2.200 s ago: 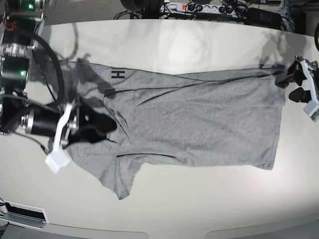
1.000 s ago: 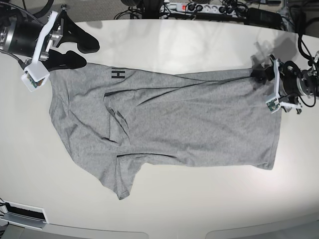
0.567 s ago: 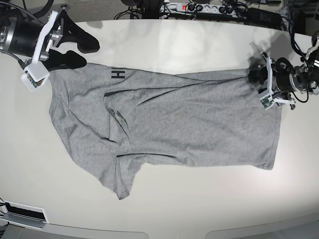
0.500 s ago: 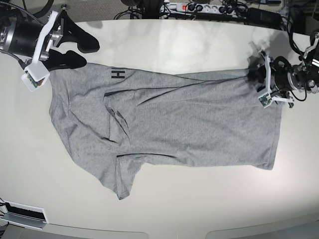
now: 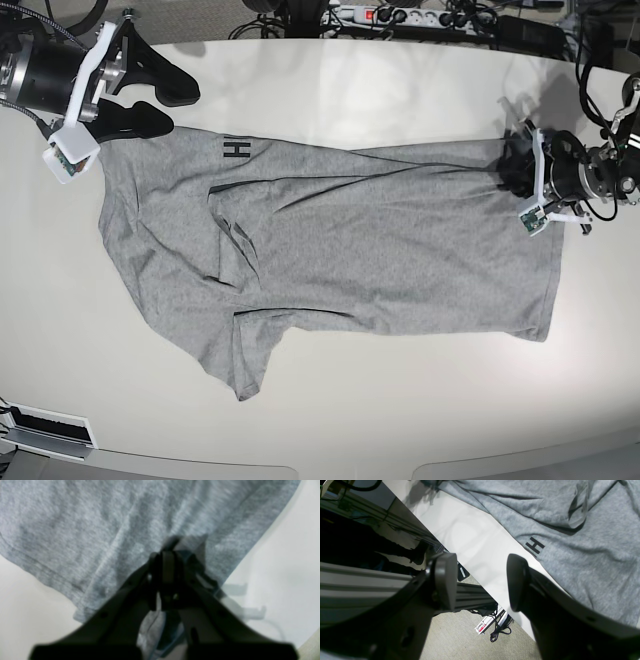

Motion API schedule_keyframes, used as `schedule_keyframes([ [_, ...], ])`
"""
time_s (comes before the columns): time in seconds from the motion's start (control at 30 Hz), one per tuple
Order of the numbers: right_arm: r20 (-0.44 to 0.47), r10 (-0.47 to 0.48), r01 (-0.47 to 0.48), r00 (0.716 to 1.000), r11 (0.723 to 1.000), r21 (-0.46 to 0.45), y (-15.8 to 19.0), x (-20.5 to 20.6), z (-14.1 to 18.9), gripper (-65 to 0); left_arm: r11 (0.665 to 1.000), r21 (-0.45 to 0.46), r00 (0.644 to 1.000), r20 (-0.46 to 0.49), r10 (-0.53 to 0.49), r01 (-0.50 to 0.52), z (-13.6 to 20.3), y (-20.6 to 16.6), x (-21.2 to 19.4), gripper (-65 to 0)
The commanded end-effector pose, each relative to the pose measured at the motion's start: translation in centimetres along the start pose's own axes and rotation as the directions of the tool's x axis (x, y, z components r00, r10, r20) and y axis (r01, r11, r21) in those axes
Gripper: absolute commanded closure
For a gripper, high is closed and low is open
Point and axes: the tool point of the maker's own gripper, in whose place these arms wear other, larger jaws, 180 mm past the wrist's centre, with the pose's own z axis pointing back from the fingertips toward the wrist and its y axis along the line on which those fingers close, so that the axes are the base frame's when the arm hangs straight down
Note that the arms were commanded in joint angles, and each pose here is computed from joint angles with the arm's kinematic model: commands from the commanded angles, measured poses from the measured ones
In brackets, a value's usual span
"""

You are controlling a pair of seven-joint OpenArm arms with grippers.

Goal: Layout the t-shirt on the table in an organized manner, then fold the t-shirt properly
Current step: 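Move the left gripper to the shirt's opposite side edge and grasp it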

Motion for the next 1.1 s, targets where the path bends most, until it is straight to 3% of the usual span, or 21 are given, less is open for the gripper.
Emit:
schedule_keyframes([
  [0.0,0.031,0.026,-0.026,0.999,1.0,0.009,0.3,0.9,0.3,-32.5,0.999,0.03,0.999,0.038,-0.019,0.018,1.0,1.5,1.3,-0.3],
  [0.27,0.031,0.025,-0.026,0.999,1.0,0.009,0.3,0.9,0.3,-32.5,0.994,0.058,0.991,0.087,-0.1,0.096,2.4,1.7,4.1,0.0],
  [0.73,0.031,0.026,-0.026,0.999,1.0,0.009,0.3,0.9,0.3,-32.5,0.971,0.225,0.985,0.134,-0.108,0.076,4.3,7.2,7.6,-1.0],
  [0.8,0.031,0.026,-0.026,0.999,1.0,0.009,0.3,0.9,0.3,-32.5,0.958,0.281,0.985,0.139,-0.103,0.061,4.9,8.6,8.2,-8.6],
  [0.93,0.031,0.026,-0.026,0.999,1.0,0.009,0.3,0.9,0.3,-32.5,0.921,0.389,0.984,0.159,-0.076,0.009,6.1,11.3,9.0,-32.6],
  [1.0,0.032,0.026,-0.027,0.999,1.0,0.009,0.3,0.9,0.3,-32.5,0.9,0.435,0.984,0.169,-0.046,-0.033,6.5,12.2,8.9,-37.2],
  [1.07,0.031,0.026,-0.026,0.999,1.0,0.008,0.3,0.9,0.3,-32.5,0.877,0.473,0.99,0.143,0.01,-0.078,6.8,13.0,8.0,-37.1],
])
